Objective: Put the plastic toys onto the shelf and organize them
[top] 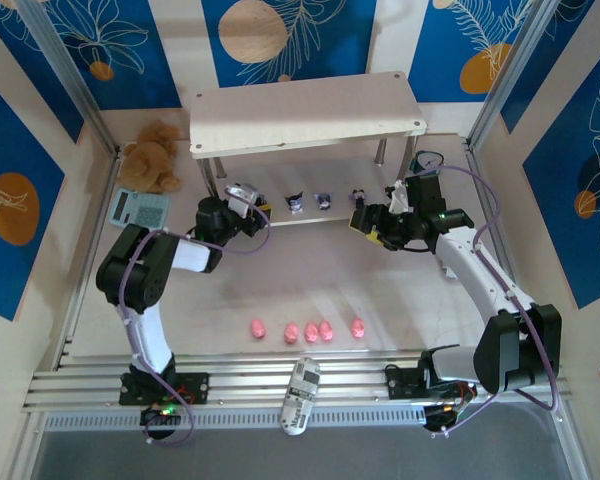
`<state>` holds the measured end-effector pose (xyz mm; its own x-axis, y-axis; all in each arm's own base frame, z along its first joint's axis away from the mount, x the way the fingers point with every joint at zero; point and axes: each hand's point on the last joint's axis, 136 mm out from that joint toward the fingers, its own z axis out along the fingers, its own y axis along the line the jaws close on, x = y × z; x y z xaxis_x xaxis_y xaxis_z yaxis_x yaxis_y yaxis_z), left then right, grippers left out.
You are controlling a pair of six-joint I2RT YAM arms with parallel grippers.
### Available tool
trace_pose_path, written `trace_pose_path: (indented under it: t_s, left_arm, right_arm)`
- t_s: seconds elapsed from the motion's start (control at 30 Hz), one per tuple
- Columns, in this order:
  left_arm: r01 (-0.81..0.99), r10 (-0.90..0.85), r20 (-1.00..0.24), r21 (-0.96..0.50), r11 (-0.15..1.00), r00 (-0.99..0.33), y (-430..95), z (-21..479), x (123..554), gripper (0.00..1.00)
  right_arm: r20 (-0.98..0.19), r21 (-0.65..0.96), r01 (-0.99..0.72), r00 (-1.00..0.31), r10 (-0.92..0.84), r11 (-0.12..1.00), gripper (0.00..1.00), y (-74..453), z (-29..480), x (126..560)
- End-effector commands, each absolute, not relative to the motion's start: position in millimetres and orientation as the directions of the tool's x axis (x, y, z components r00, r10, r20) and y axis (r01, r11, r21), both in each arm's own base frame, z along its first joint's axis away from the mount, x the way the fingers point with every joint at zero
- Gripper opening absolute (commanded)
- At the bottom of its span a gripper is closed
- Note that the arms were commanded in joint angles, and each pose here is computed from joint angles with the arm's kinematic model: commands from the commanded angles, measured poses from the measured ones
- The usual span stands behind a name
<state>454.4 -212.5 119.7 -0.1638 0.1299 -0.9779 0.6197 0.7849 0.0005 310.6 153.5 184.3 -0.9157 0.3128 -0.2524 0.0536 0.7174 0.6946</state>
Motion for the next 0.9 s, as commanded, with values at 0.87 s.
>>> trace_pose_path:
  t_s: [0.87]
  left_arm:
    - [0.484, 0.229, -0.948, 0.097, 0.869, -0.221, -191.8, 115.1, 462.7, 0.54]
  right_arm:
    - [-0.245, 0.703, 0.041, -0.923, 0.296, 0.71, 0.67, 157.9, 182.3, 309.8]
